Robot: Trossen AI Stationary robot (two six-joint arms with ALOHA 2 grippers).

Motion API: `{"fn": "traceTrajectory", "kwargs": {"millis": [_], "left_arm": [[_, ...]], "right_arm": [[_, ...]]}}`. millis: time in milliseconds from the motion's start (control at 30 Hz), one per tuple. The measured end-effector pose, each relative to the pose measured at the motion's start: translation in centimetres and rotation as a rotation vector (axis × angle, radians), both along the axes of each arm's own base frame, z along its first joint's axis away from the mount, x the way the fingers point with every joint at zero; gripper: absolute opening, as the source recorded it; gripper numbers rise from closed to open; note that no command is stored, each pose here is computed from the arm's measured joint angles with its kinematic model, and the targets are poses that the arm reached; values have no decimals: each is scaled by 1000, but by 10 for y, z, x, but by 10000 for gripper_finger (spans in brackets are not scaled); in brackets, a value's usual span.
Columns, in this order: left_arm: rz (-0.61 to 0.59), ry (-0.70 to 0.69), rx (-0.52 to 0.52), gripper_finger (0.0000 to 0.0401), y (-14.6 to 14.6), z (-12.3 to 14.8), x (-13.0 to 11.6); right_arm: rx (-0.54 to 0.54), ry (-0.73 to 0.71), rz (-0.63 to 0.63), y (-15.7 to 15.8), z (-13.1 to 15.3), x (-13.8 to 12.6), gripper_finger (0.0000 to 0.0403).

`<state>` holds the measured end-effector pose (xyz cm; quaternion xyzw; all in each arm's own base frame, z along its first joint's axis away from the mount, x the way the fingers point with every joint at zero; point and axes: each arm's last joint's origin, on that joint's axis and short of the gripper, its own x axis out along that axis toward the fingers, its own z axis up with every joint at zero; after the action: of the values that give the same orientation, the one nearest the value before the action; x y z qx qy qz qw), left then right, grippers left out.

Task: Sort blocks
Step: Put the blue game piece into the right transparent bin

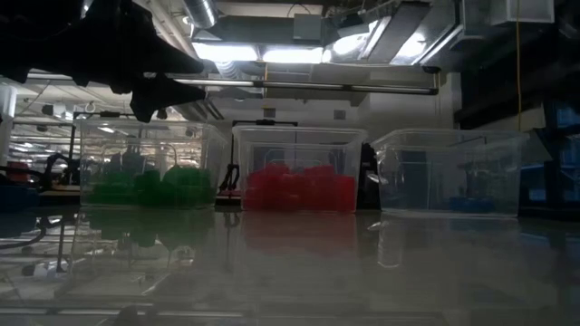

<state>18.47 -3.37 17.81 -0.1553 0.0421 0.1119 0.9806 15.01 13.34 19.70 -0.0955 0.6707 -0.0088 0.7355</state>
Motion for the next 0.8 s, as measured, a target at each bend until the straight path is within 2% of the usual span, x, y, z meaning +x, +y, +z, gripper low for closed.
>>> {"fn": "traceTrajectory", "kwargs": {"millis": [133,267,500,633,800], "left_arm": [[0,-1,0,235,0,0,0],[0,0,0,235,0,0,0],[1,-1,-6,235,0,0,0],[1,0,-7,235,0,0,0],[0,0,-7,235,0,0,0]], "right_arm": [[-65,-54,53,-12,28,21,258],[-191,-106,80,-35,58,42,263],[-518,-96,-70,-107,103,61,268],[-597,-71,-112,-147,118,64,269],[-696,3,-143,-187,120,64,270]]}}
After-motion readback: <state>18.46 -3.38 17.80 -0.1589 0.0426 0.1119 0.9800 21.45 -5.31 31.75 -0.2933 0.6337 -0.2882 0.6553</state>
